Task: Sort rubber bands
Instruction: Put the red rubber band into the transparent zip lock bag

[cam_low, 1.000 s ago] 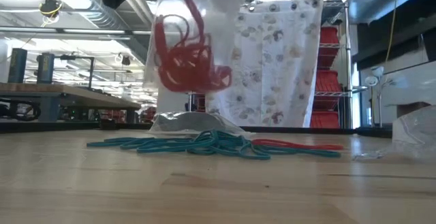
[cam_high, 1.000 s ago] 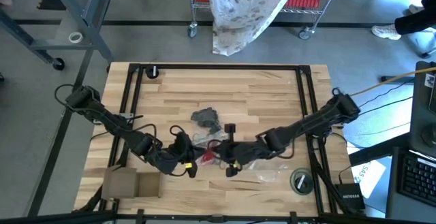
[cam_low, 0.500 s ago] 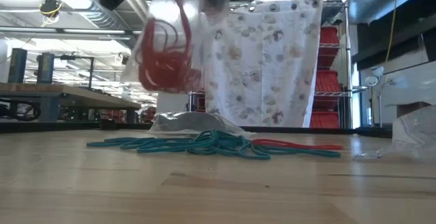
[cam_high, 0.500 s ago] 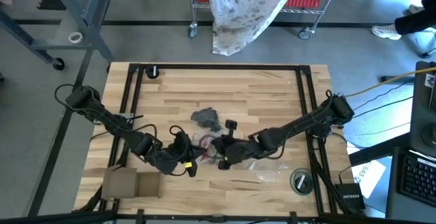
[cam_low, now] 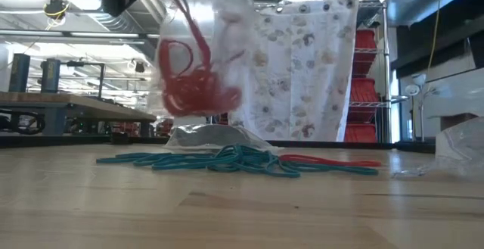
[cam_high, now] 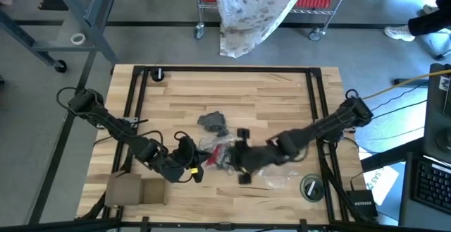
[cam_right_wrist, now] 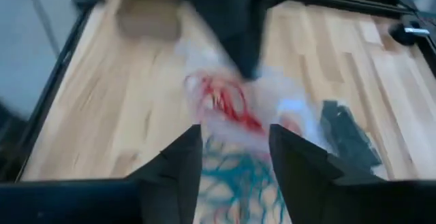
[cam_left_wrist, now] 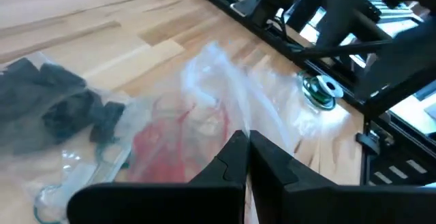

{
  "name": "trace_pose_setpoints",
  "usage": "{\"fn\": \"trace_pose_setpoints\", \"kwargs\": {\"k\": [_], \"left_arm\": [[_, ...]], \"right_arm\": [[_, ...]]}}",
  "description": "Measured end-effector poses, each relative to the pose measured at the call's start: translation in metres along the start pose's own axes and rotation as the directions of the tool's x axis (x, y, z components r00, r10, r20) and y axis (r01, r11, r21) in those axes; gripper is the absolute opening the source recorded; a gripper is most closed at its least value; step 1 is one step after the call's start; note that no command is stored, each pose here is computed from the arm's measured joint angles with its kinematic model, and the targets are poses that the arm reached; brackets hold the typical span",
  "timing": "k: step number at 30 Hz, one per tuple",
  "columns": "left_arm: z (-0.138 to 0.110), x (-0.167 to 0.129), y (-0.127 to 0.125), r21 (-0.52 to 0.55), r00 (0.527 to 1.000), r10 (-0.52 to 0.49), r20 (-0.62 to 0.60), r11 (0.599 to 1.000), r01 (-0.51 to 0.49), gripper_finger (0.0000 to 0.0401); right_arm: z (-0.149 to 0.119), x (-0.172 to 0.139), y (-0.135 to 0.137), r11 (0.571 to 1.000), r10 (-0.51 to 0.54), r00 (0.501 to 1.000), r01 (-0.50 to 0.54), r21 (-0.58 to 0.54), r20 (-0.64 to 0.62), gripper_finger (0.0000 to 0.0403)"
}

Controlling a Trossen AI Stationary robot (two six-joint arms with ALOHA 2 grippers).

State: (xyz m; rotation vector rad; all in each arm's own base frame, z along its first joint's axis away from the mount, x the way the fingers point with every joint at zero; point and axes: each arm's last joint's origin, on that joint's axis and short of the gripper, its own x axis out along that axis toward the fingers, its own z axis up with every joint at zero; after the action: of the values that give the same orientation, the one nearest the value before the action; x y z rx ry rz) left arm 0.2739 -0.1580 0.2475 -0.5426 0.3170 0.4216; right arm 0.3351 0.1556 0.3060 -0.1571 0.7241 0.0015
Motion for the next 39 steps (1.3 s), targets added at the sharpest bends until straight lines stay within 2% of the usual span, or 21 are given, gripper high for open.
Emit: {"fn": "trace_pose_setpoints", "kwargs": {"k": [3,6,10,13,18,23,25,34,39], "left_arm": [[-0.001,-0.001,0.0,-0.01,1.0,-0.001,-0.005,1.0,0.0,0.0001],[-0.002,-0.002,-0.001,-0.008,1.0,-0.004,-0.01,1.0,0.004,0.0001],[-0.003,-0.003,-0.001,-0.005,1.0,-0.008,-0.013,1.0,0.008,0.0001],[-0.004,-0.004,-0.002,-0.001,1.0,-0.011,-0.015,1.0,0.011,0.0001],[-0.004,-0.004,-0.002,0.017,1.0,-0.015,-0.012,1.0,0.015,0.0001],[-0.004,-0.004,-0.002,0.023,1.0,-0.013,-0.013,1.0,0.014,0.0001],[-0.004,-0.004,-0.002,0.025,1.0,-0.013,-0.013,1.0,0.013,0.0001],[-0.004,-0.004,-0.002,0.048,1.0,-0.011,-0.014,0.999,0.011,0.0001],[-0.004,-0.004,-0.002,0.046,1.0,-0.012,-0.013,0.999,0.012,0.0001]], "right_arm": [[-0.014,-0.019,0.007,0.996,-0.054,0.994,0.047,-0.079,-0.094,0.0172],[-0.032,-0.026,0.008,0.986,-0.141,0.962,0.114,-0.124,-0.233,0.017],[-0.064,-0.011,0.004,0.977,-0.19,0.917,0.142,-0.158,-0.351,0.0163],[-0.093,0.008,-0.001,0.976,-0.181,0.886,0.108,-0.189,-0.428,0.0156],[-0.139,0.043,-0.009,0.991,-0.049,0.897,-0.01,-0.133,-0.439,0.0139],[-0.17,0.062,-0.02,0.996,-0.003,0.915,-0.033,-0.082,-0.404,0.0122],[-0.174,0.066,-0.023,0.997,0.006,0.927,-0.034,-0.068,-0.375,0.0119],[-0.182,0.076,-0.024,0.985,0.126,0.933,-0.159,-0.073,-0.338,0.0117],[-0.182,0.077,-0.024,0.986,0.081,0.94,-0.124,-0.108,-0.332,0.0117]]}}
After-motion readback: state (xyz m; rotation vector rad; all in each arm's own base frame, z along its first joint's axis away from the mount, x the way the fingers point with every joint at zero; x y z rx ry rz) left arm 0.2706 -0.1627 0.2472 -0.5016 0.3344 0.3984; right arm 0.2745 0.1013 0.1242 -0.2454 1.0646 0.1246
